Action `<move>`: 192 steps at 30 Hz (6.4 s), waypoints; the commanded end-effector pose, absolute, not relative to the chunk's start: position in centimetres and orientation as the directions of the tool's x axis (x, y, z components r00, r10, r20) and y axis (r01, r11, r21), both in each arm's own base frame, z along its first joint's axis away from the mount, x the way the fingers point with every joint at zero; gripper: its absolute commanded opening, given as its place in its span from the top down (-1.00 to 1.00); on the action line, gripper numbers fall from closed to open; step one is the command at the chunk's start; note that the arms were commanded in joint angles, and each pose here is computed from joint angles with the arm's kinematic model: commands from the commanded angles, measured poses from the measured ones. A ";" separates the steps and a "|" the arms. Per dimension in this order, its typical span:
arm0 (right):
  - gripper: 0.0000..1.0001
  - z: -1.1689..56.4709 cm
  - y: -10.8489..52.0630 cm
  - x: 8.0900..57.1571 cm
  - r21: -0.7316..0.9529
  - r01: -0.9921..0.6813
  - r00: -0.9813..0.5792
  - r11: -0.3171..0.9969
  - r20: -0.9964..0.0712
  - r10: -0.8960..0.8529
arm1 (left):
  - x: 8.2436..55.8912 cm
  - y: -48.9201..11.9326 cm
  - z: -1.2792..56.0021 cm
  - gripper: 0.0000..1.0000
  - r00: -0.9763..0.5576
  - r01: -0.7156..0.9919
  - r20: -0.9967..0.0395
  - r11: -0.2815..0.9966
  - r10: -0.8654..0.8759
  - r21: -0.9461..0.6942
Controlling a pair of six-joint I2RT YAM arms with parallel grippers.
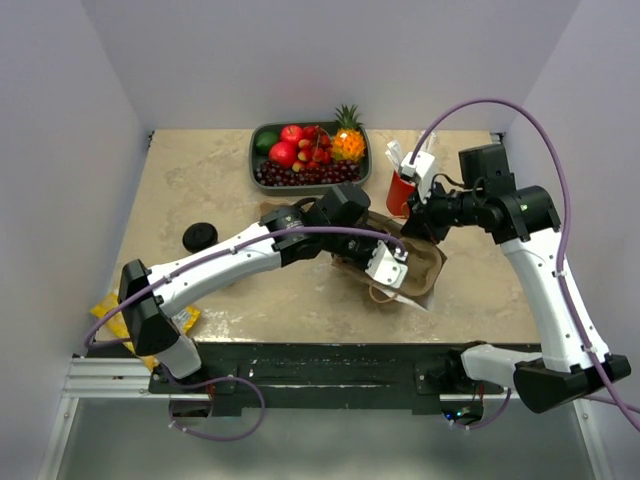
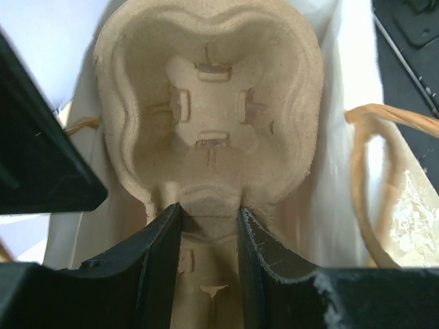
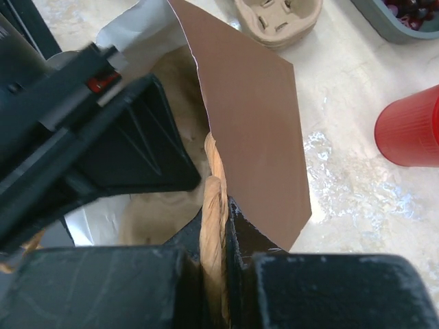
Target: Pack the takeout coffee
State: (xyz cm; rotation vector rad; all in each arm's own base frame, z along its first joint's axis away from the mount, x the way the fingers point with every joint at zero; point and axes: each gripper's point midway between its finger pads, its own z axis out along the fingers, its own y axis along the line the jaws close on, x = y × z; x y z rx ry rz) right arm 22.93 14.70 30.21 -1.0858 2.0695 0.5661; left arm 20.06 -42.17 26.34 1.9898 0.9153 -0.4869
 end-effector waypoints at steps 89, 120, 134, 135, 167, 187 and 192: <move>1.00 30.5 19.0 18.4 0.297 -0.853 -0.471 0.428 -0.790 -0.392 | 28.4 -42.9 12.6 1.00 0.591 0.712 -0.289 -0.318 0.753 0.627; 1.00 32.7 20.2 15.8 0.284 -0.924 -0.369 0.256 -0.838 -0.403 | 30.1 -43.7 12.8 0.98 0.653 0.609 -0.314 -0.231 0.690 0.759; 1.00 32.7 19.8 16.6 0.243 -0.936 -0.337 0.255 -0.827 -0.449 | 28.1 -42.4 15.6 1.00 0.729 0.597 -0.362 -0.281 0.581 0.751; 1.00 32.7 19.9 16.8 0.241 -0.938 -0.333 0.250 -0.828 -0.452 | 27.7 -41.7 15.2 1.00 0.723 0.616 -0.378 -0.293 0.578 0.732; 1.00 31.9 19.5 13.9 0.292 -0.946 -0.324 0.144 -0.806 -0.496 | 27.3 -44.6 15.1 1.00 0.811 0.530 -0.412 -0.226 0.415 0.817; 1.00 32.3 19.8 14.3 0.284 -0.950 -0.312 0.133 -0.815 -0.489 | 28.2 -43.0 17.9 0.53 0.842 0.434 -0.324 -0.184 0.431 0.882; 1.00 32.6 19.6 15.1 0.255 -0.949 -0.313 0.182 -0.819 -0.480 | 28.6 -42.7 19.1 0.04 0.837 0.407 -0.305 -0.146 0.454 0.902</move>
